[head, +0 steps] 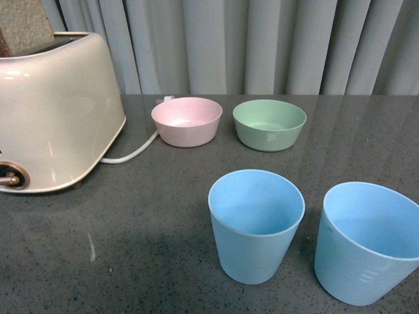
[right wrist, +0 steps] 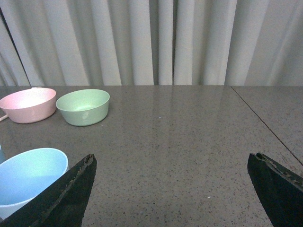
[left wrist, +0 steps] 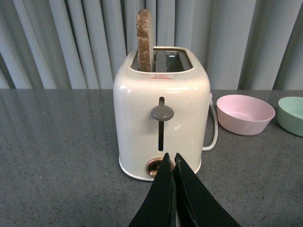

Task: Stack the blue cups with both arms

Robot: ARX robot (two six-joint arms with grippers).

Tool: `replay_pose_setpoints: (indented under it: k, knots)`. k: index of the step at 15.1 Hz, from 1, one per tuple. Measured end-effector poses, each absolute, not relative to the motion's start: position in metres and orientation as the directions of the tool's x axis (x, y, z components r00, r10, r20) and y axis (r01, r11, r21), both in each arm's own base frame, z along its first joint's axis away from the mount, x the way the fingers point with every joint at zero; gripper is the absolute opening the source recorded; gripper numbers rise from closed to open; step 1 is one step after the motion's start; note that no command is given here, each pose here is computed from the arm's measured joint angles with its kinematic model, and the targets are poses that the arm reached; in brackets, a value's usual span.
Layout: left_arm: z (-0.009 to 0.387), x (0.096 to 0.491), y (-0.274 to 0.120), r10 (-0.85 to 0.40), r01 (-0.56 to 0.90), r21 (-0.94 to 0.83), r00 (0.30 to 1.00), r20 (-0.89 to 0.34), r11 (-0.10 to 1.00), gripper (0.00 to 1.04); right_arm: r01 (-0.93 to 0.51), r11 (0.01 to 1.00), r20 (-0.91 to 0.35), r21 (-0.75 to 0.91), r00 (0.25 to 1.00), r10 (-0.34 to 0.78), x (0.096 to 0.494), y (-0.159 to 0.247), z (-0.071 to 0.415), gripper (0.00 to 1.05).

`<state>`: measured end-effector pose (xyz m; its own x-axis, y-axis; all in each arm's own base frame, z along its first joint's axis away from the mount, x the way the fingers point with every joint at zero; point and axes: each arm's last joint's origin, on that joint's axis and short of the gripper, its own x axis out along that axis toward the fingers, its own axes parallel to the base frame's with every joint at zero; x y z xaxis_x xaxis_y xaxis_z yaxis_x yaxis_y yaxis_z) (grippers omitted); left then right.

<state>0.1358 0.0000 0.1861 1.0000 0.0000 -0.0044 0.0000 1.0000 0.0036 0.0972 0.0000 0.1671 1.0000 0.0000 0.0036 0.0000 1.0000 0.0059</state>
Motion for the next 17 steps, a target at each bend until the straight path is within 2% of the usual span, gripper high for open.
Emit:
replay_pose_setpoints:
  k: [6, 15, 16, 17]
  knots:
    - [0.171, 0.12, 0.0, 0.0, 0.0, 0.004, 1.0, 0.007, 1.0, 0.01, 0.0, 1.0, 0.003, 0.006, 1.0, 0.0, 0.097, 0.0, 0.167, 0.98]
    - [0.171, 0.108, 0.0, 0.0, 0.0, 0.004, 1.0, 0.015, 1.0, 0.01, 0.0, 1.0, 0.004, 0.006, 1.0, 0.0, 0.097, 0.0, 0.167, 0.98]
    - [0.165, 0.102, 0.0, 0.0, 0.0, 0.004, 0.999, -0.035, 1.0, 0.01, 0.0, 1.0, 0.004, 0.006, 1.0, 0.0, 0.097, 0.0, 0.167, 0.98]
    - [0.167, 0.098, 0.0, 0.002, -0.002, 0.003, 1.0, -0.006, 1.0, 0.01, 0.0, 1.0, 0.003, 0.006, 1.0, 0.0, 0.097, 0.0, 0.167, 0.98]
